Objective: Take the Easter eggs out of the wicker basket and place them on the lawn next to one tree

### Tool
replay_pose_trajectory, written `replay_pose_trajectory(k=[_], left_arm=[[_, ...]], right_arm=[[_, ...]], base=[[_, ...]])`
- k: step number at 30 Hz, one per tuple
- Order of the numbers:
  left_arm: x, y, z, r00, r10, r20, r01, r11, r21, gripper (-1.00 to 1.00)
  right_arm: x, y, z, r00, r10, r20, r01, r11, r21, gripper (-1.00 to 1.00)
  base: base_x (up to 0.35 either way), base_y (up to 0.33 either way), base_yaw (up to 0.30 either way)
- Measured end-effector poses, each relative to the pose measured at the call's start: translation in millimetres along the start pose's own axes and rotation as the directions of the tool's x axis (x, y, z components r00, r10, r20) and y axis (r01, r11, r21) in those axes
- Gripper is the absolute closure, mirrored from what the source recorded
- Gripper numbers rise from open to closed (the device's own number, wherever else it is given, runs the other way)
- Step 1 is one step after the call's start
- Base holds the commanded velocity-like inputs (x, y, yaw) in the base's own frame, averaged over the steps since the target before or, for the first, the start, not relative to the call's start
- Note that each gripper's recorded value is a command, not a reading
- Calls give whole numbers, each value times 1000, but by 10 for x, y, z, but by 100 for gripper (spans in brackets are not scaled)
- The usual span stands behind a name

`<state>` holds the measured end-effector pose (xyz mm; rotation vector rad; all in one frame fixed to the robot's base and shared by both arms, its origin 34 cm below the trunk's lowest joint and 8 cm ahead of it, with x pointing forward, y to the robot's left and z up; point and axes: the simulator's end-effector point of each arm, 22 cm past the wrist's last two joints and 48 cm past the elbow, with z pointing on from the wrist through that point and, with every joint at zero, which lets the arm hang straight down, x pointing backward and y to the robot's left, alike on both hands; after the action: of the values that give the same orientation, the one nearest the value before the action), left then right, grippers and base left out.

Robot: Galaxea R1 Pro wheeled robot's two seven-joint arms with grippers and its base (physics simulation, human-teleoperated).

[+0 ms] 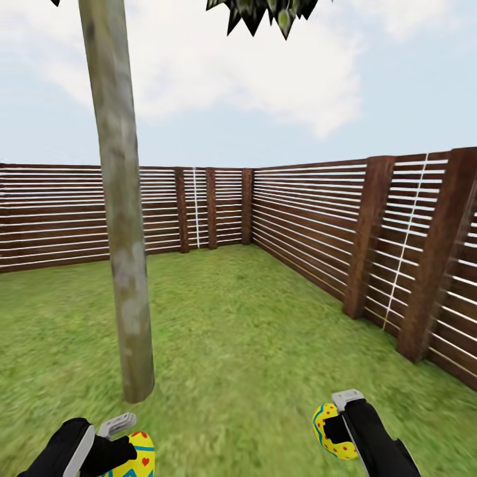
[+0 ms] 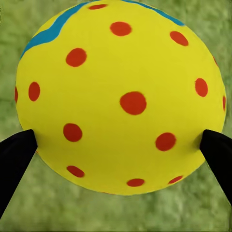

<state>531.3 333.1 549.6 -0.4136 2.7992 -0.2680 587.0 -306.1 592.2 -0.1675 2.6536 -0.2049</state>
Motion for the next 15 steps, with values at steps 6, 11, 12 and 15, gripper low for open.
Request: replay_pose_trajectory(k=[6,11,12,15], left_arm=[[-5,15,-4,1000,-2,1,2,1000,-2,100],[2,-6,2,1000,0,0,0,1000,1,100],[3,-9,3,1000,0,-1,0,1000,1,100],[7,-13,6,1000,0,-1,0,1000,1,100]], right_arm=[[1,-2,0,1000,2,0,-2,1000,0,100],[0,0,0,1000,1,0,-1,1000,-1,100],[1,-1,0,1000,1,0,-1,1000,-1,100],[-4,-6,-2,1000,1,1,-1,1000,0,100]], base=[[165,-298,286],[165,-298,286],[165,-298,286],[166,-298,286]])
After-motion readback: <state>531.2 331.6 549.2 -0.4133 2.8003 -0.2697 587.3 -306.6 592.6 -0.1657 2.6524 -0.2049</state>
